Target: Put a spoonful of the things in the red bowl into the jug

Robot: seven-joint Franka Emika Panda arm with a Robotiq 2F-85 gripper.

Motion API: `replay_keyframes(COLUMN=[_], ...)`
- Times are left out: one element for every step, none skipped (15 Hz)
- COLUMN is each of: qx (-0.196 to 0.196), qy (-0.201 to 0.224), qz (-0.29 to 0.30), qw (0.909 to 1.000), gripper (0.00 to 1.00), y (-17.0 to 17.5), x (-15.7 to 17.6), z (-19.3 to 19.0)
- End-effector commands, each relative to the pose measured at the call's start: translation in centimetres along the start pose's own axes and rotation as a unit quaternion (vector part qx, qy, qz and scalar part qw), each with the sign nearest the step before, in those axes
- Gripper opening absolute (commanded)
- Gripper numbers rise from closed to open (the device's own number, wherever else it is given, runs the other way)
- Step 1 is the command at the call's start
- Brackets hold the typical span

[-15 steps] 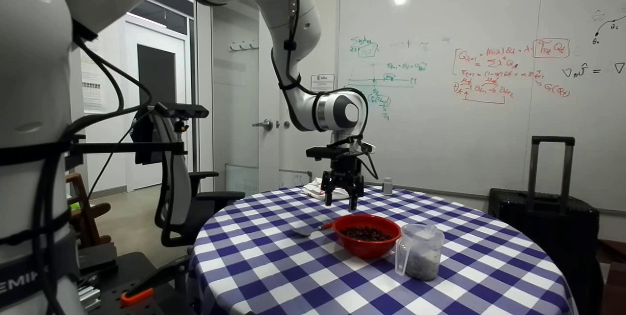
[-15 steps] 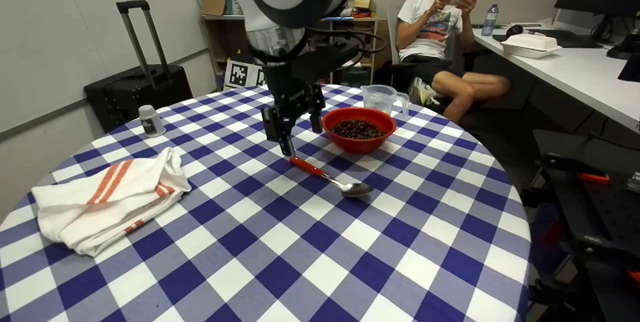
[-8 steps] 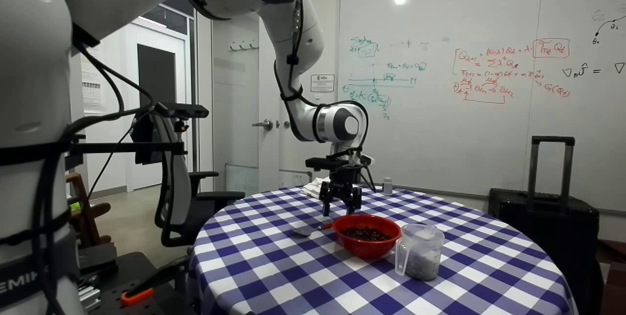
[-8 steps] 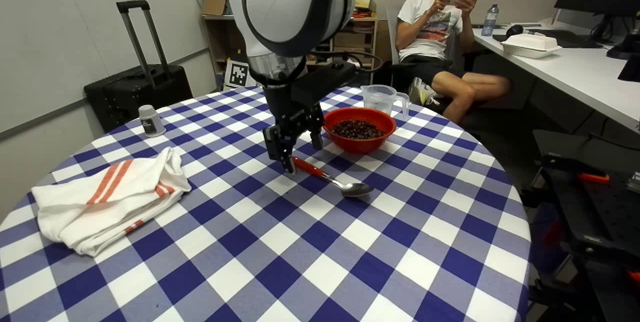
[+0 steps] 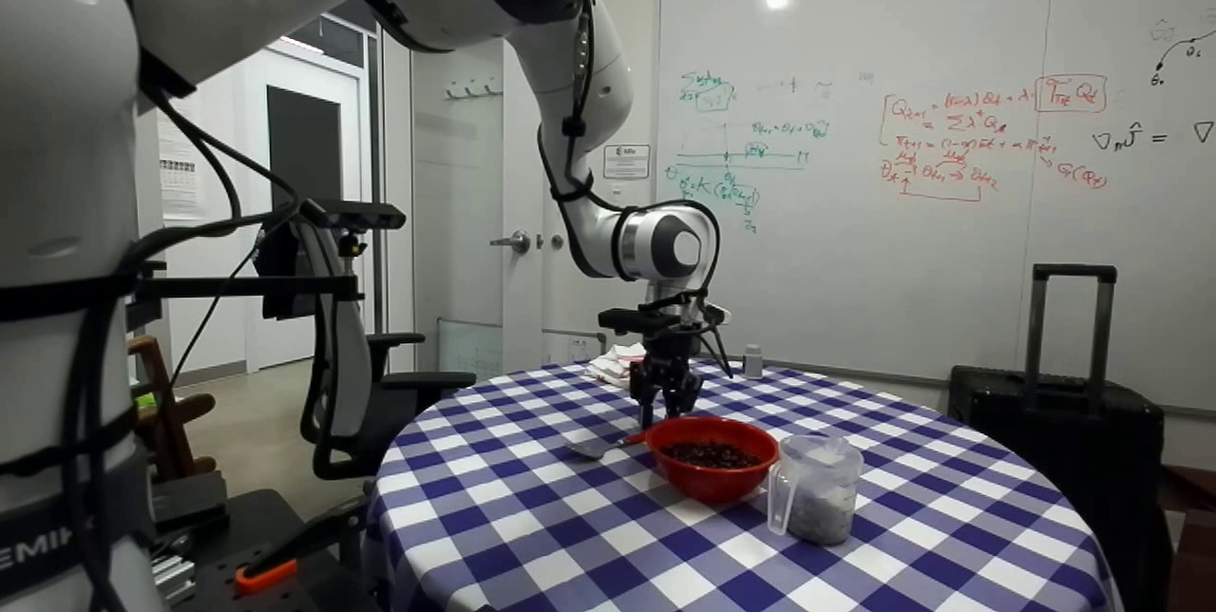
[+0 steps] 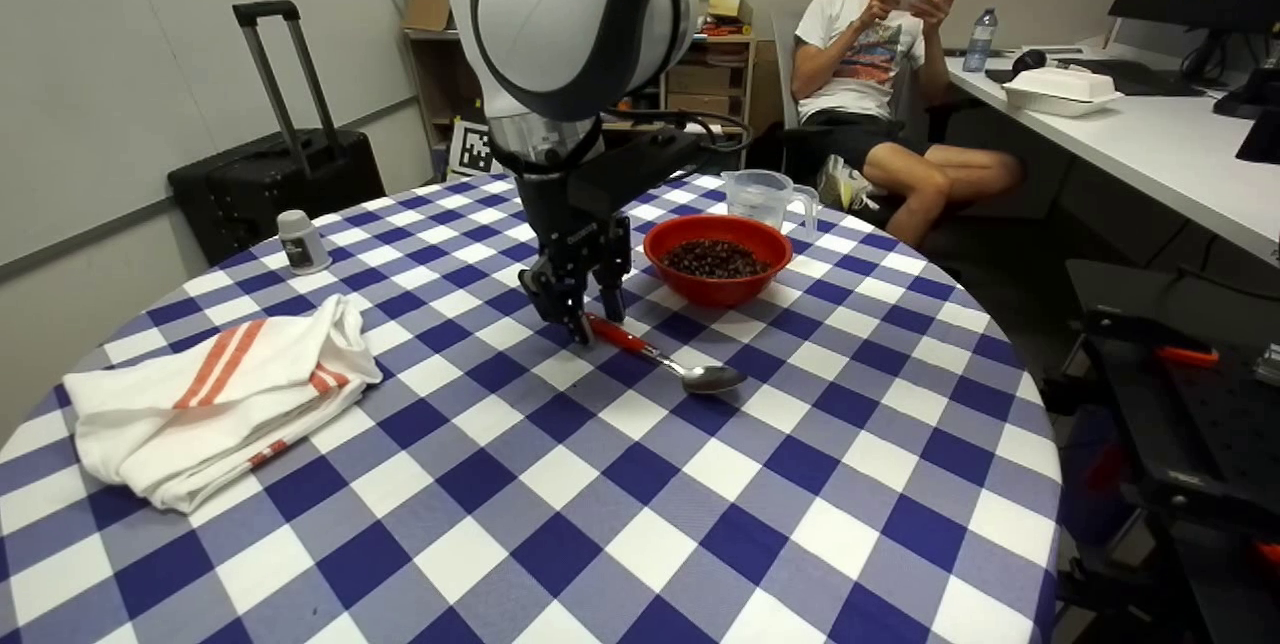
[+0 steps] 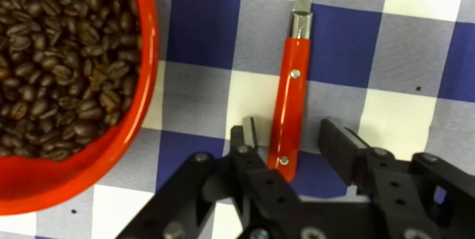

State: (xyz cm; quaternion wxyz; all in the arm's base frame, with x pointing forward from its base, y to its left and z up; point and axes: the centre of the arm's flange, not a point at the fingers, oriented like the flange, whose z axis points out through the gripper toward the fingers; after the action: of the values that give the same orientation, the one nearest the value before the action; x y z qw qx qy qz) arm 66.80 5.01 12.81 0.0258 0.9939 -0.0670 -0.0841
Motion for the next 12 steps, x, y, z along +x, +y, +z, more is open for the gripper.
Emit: replay_keyframes(qx=[0.012,0.012,0.013,0.015,0.016,0.017,0.018,0.018,0.016,0.014,0.016,0.017], qy=[0.005,0.006,0.007,0.007,0.008,0.010,0.011,0.010,0.006,0.007,0.008,0.009], qz=[-0.006,-0.006,-0.007,-0.006,-0.007,-0.008,-0.010,-0.016,-0.030,-0.043,-0.058,-0.071], qw=[0.9999,0.9999,0.9999,0.9998,0.9998,0.9998,0.9997,0.9997,0.9994,0.9989,0.9982,0.9973], gripper=[0.19,0.10,0.04,0.02,0.06,0.06,0.06,0.06,0.06,0.06,0.06,0.06], y=[-0.1,-0.2,-0.2,-0.2,-0.1,0.0,0.2,0.3,0.5,0.6,0.8,1.0], x=[1.2,1.3,1.3,1.3,1.3,1.2,1.2,1.2,1.1,1.1,1.1,1.1], z=[0.4,0.3,0.2,0.1,-0.1,-0.3,-0.7,-1.1,-1.5,-2.1,-2.8,-3.6])
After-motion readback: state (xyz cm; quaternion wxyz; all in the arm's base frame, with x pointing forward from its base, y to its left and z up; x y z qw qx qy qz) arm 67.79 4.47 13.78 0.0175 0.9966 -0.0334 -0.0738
